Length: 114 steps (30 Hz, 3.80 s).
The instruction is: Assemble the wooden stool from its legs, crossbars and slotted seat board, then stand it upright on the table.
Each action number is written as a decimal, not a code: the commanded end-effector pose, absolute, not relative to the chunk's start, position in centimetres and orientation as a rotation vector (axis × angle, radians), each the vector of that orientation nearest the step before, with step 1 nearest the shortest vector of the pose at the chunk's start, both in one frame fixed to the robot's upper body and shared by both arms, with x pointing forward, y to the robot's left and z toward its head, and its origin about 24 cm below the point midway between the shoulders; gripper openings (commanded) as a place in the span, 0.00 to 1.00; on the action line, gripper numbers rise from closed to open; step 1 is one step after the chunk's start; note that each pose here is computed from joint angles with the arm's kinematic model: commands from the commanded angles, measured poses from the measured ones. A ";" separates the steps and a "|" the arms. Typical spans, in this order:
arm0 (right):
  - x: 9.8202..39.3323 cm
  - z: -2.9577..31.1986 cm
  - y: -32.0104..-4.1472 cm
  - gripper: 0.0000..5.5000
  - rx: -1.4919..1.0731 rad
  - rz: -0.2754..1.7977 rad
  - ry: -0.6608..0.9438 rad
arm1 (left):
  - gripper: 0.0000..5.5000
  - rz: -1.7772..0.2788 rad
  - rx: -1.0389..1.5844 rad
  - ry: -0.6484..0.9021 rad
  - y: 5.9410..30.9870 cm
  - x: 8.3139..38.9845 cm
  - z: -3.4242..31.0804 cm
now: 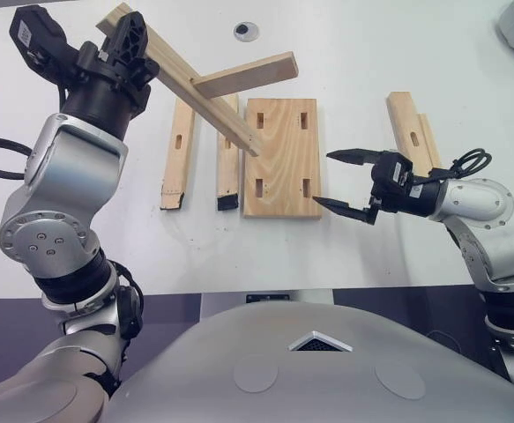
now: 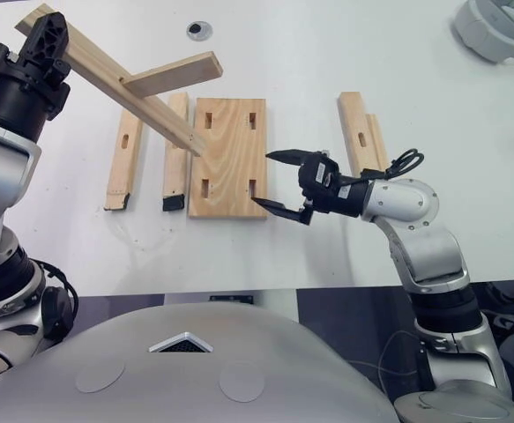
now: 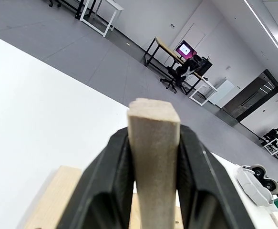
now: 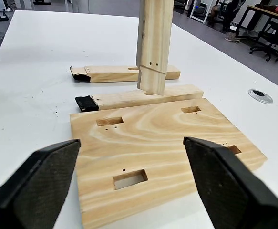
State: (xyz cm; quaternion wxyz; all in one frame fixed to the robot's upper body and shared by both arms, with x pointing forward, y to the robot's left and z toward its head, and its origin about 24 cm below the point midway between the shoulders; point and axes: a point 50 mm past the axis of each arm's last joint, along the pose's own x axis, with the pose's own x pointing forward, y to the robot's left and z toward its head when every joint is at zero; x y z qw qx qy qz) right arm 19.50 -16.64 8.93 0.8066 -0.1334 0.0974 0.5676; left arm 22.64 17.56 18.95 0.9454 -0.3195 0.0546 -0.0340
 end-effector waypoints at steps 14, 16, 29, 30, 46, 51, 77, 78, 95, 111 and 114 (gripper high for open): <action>18.5 7.1 -14.4 0.73 -0.319 1.199 0.230 | 0.19 -0.068 -0.566 0.269 16.6 19.9 17.5; 18.4 7.0 -14.4 0.73 -0.317 1.198 0.233 | 0.19 -0.042 -0.562 0.284 16.7 19.8 16.9; 18.2 6.6 -13.5 0.73 -0.287 1.197 0.230 | 0.19 0.012 -0.537 0.155 16.0 21.2 16.9; 18.2 6.6 -13.5 0.73 -0.285 1.195 0.230 | 0.19 0.007 -0.543 0.143 15.8 21.5 17.0; 18.5 6.1 -13.7 0.73 -0.271 1.151 0.240 | 0.19 -0.007 -0.467 0.069 16.3 20.6 17.6; 18.6 6.0 -13.7 0.73 -0.266 1.139 0.243 | 0.19 0.027 -0.572 0.152 16.0 20.6 15.7; 18.1 5.1 -13.5 0.73 -0.255 1.112 0.268 | 0.19 0.012 -0.616 0.192 15.7 20.5 17.2; 18.1 5.1 -13.5 0.73 -0.256 1.113 0.268 | 0.19 0.019 -0.618 0.201 15.7 20.4 17.0; 17.9 4.9 -13.2 0.73 -0.246 1.128 0.273 | 0.19 0.101 -0.577 0.167 15.6 21.3 15.4; 17.9 4.1 -12.8 0.73 -0.258 1.122 0.287 | 0.19 0.031 -0.528 0.030 14.3 22.8 15.7; 18.2 3.4 -12.9 0.73 -0.300 1.102 0.310 | 0.19 0.029 -0.544 0.015 14.2 22.8 16.1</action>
